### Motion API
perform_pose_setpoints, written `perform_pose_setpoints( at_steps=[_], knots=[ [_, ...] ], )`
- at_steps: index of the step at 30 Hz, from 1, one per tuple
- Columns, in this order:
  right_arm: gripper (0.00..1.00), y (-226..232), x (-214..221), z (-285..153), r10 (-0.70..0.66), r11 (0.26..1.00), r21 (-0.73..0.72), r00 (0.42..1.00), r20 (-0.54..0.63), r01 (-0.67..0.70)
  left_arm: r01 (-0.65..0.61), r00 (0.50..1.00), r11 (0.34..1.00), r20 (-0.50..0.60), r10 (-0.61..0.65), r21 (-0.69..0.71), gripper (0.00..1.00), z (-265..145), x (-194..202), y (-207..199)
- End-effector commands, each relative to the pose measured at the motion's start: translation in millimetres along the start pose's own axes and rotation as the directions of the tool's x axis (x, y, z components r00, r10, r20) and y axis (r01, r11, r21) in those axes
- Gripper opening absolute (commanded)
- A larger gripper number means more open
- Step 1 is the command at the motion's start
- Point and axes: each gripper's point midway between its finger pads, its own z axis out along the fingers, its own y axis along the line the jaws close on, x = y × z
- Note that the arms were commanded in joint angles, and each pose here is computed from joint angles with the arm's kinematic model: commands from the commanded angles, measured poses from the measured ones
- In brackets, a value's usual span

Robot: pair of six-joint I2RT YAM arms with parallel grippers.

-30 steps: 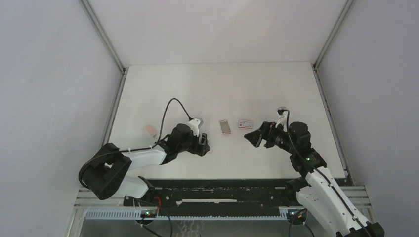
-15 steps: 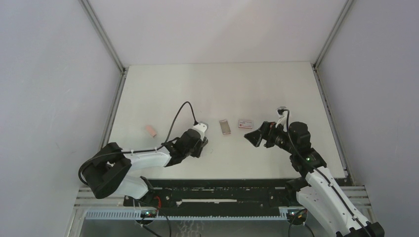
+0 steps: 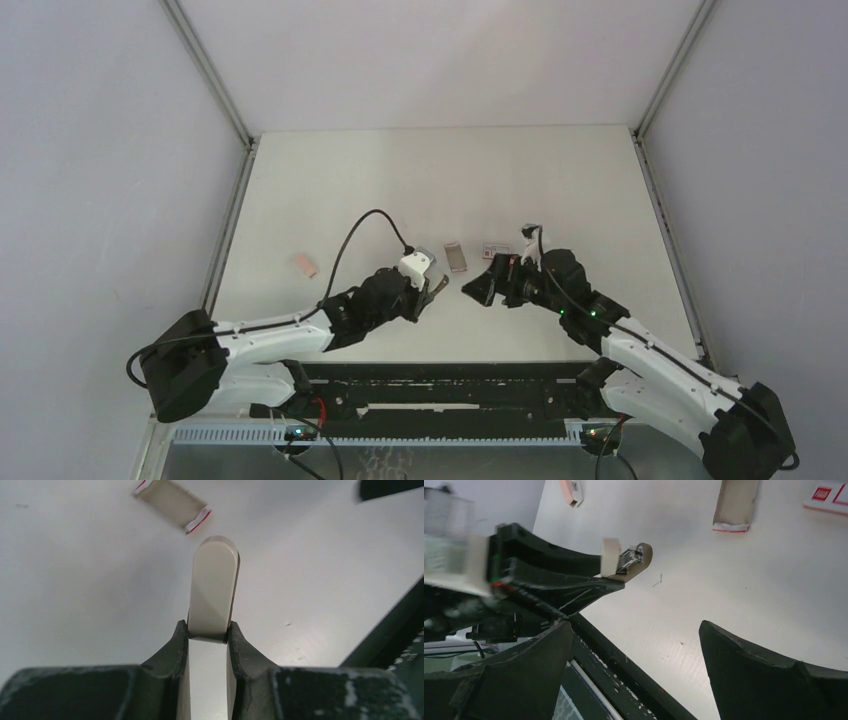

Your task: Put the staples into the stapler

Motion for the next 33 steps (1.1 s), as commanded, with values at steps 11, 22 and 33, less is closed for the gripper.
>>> perform_pose_setpoints(
  at_steps=[11,22,33],
  knots=[
    [0.98,34,-13,33,0.114,0.989,-0.099,0.993,0.032,-0.110,0.053,0.977,0.983,0.193,-0.087,0.174,0.00,-20,-68,-62],
    [0.93,46,-1,48,0.148,0.978,-0.142,0.988,-0.051,-0.154,0.048,0.970,0.985,0.228,-0.086,0.166,0.00,-26,-77,-72],
    [0.00,53,3,52,0.144,0.972,-0.171,0.985,-0.094,-0.159,0.052,0.969,0.988,0.230,-0.085,0.145,0.00,-26,-79,-68]
  ],
)
